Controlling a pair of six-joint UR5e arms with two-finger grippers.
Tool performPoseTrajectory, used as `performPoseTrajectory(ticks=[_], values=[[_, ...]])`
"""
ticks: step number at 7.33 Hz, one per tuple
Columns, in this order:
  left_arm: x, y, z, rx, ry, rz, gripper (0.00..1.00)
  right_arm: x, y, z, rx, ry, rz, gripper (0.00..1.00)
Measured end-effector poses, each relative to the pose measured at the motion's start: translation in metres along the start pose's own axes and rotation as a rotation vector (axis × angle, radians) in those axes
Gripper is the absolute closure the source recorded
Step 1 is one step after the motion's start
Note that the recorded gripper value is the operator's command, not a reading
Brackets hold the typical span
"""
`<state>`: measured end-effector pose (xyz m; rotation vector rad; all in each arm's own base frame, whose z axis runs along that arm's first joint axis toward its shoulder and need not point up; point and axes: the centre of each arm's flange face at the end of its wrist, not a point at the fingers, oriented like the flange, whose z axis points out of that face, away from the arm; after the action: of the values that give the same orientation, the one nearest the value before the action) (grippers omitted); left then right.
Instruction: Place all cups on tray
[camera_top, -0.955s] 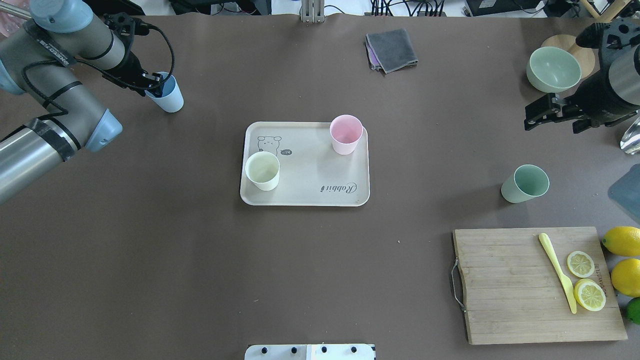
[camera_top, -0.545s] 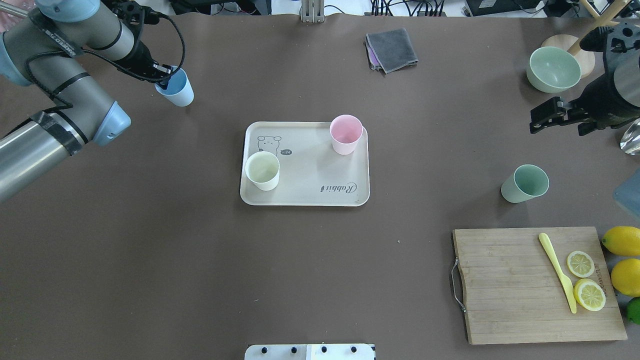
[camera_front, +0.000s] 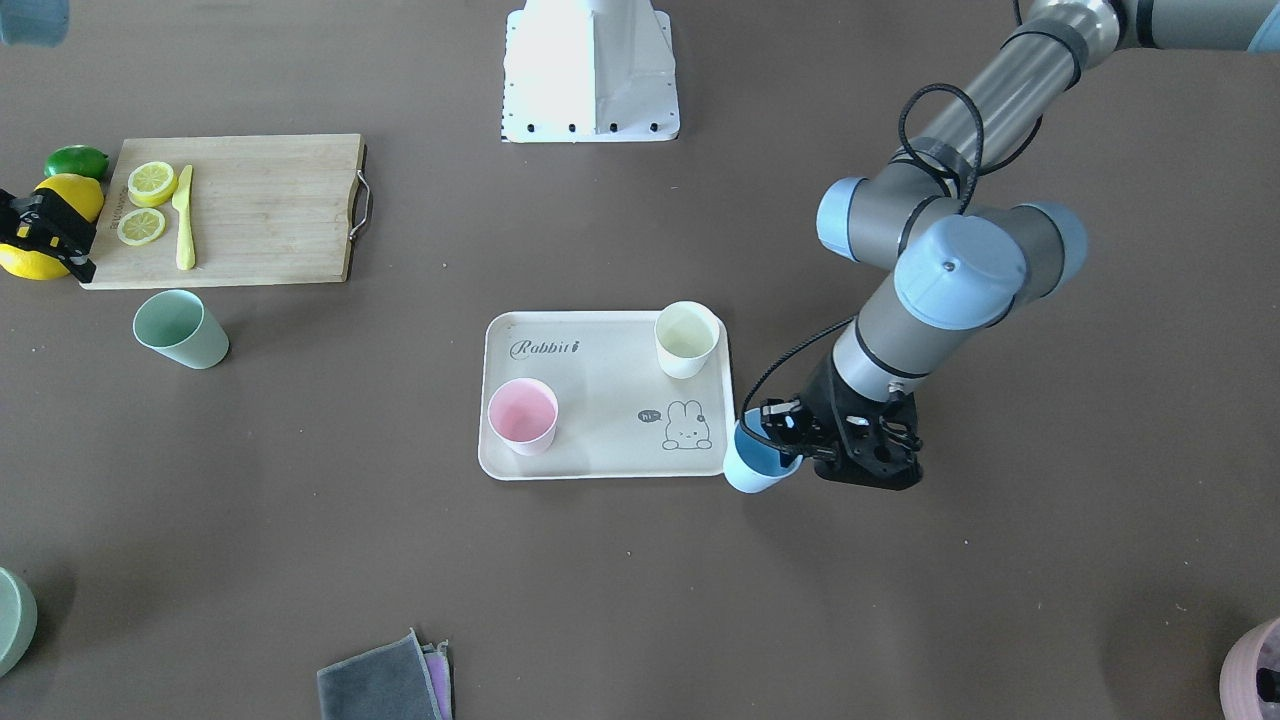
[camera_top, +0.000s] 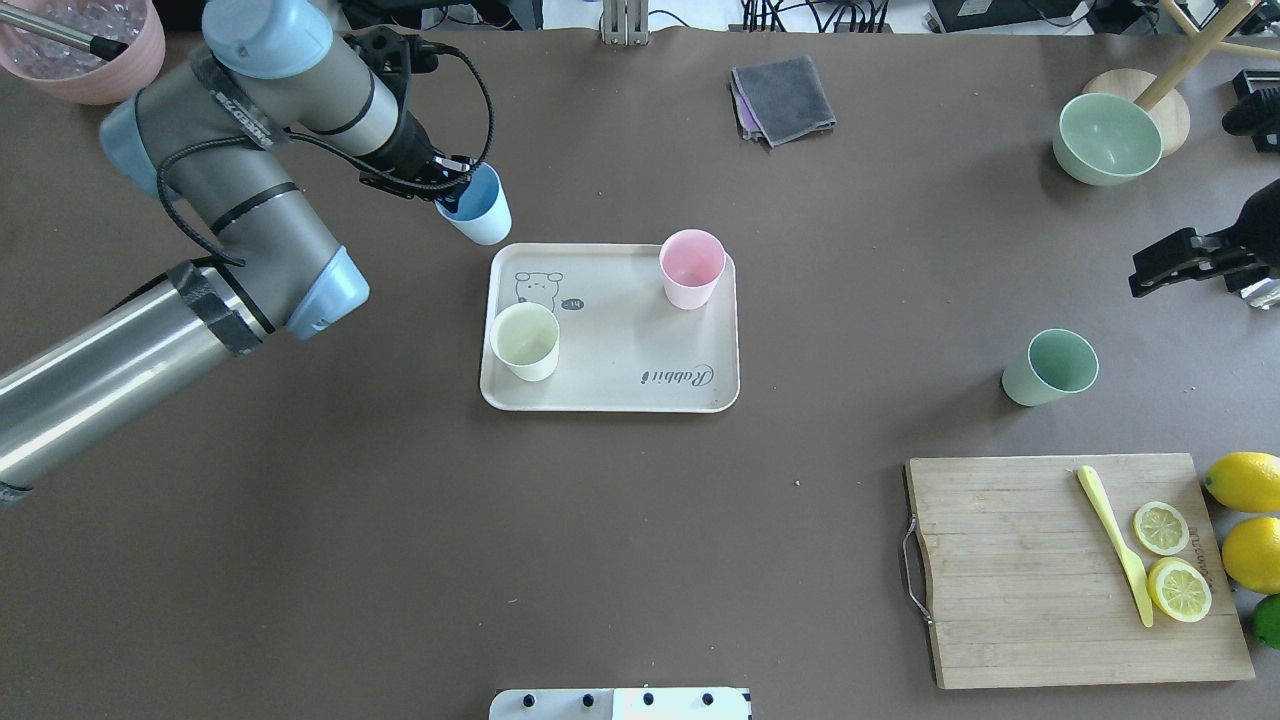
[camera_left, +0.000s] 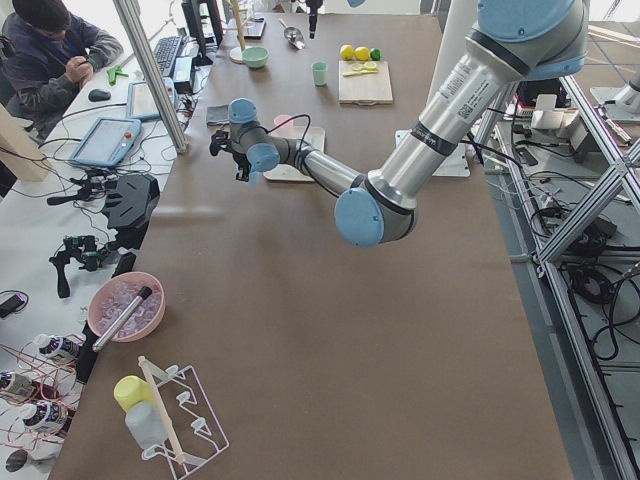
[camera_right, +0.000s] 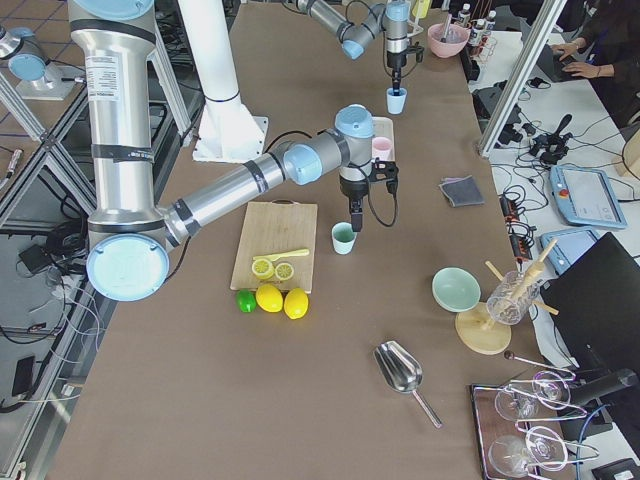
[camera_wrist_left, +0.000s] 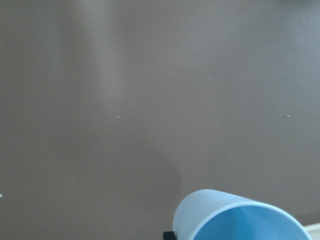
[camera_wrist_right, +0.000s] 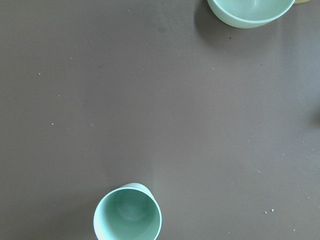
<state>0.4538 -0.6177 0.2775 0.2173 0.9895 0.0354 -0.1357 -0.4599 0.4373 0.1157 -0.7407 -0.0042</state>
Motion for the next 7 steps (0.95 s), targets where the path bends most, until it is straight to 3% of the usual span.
performPoseTrajectory(ticks=[2,3,4,5,7], values=[[0.04,0.026,0.021,-0.002,0.003,0.005,1.0,0.026,0.005,0.02,0.011,-0.028,-0.018,0.0],[0.045,0.032,0.026,-0.005,0.001,0.009,0.64,0.031,0.006,0.024,0.012,-0.036,-0.019,0.0],[0.047,0.036,0.03,-0.006,-0.003,0.016,0.37,0.033,0.007,0.026,0.01,-0.038,-0.018,0.0],[0.049,0.04,0.034,-0.001,-0.01,0.027,0.02,0.035,0.007,0.027,0.01,-0.039,-0.018,0.0],[0.049,0.038,0.027,0.022,-0.011,0.037,0.02,0.034,0.007,0.027,0.01,-0.04,-0.017,0.0]])
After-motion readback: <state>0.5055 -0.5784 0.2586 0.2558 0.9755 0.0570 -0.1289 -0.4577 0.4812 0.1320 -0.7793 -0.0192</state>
